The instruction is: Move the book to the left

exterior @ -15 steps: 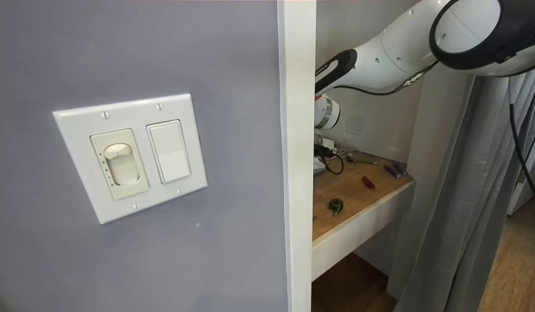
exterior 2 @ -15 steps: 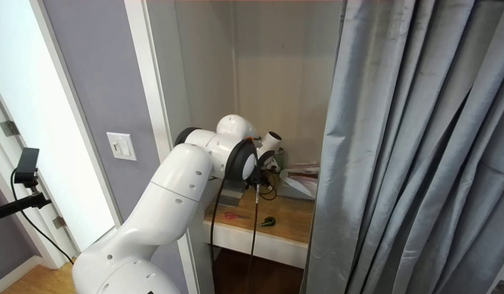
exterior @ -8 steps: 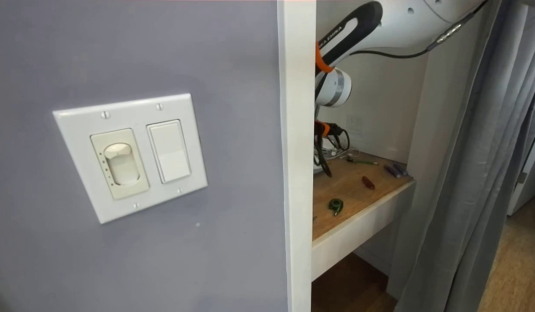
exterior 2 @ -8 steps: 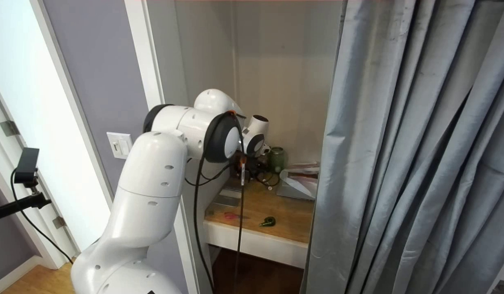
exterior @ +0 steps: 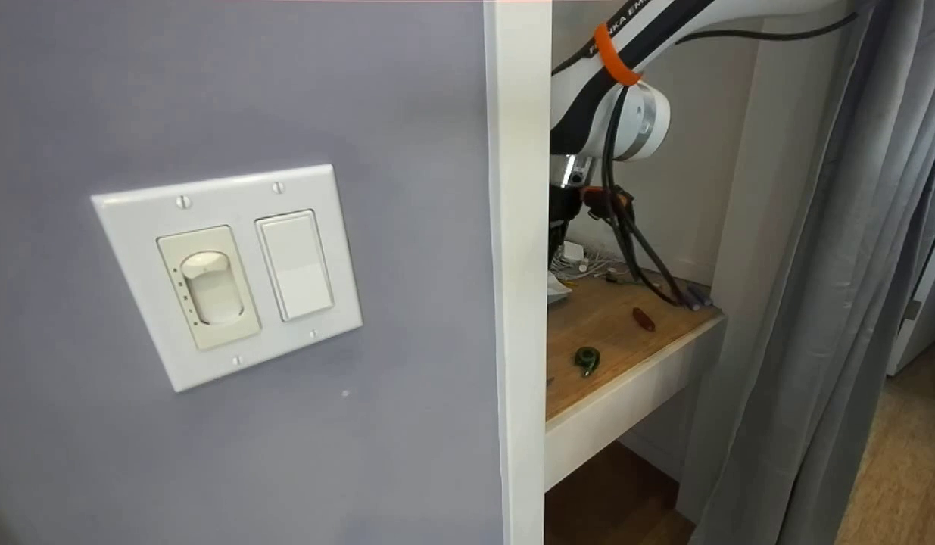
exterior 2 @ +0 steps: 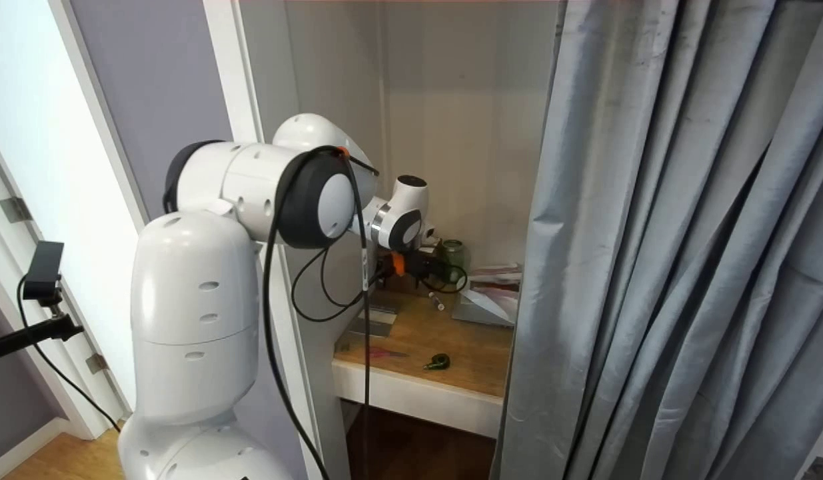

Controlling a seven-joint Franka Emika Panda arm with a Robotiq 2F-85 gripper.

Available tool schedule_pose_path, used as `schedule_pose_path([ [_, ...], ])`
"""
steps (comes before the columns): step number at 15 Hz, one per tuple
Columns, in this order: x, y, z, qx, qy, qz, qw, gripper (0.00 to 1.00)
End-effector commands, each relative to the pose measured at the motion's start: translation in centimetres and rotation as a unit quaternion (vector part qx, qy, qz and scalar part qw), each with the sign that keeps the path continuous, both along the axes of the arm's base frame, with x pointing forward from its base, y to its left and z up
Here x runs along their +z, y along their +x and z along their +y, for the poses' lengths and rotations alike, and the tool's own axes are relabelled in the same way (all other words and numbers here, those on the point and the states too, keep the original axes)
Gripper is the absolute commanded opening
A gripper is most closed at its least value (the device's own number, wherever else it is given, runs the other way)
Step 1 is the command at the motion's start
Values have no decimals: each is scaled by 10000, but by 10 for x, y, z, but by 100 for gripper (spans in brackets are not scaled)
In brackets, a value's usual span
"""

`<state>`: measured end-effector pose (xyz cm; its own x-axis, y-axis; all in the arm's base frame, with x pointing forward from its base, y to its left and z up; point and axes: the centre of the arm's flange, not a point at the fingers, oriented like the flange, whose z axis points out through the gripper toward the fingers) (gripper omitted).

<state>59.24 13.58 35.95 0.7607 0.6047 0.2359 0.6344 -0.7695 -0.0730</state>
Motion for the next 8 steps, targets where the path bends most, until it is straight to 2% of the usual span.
schedule_pose_path([
  [1,11,-53,-33,83,-97,-298,9995,100],
  [2,13,-60,-40,92,-127,-236,9996,100],
  [3,6,-26,-23,41,-122,-127,9998,100],
  [8,5,-29,-23,54,-139,-114,9998,100],
])
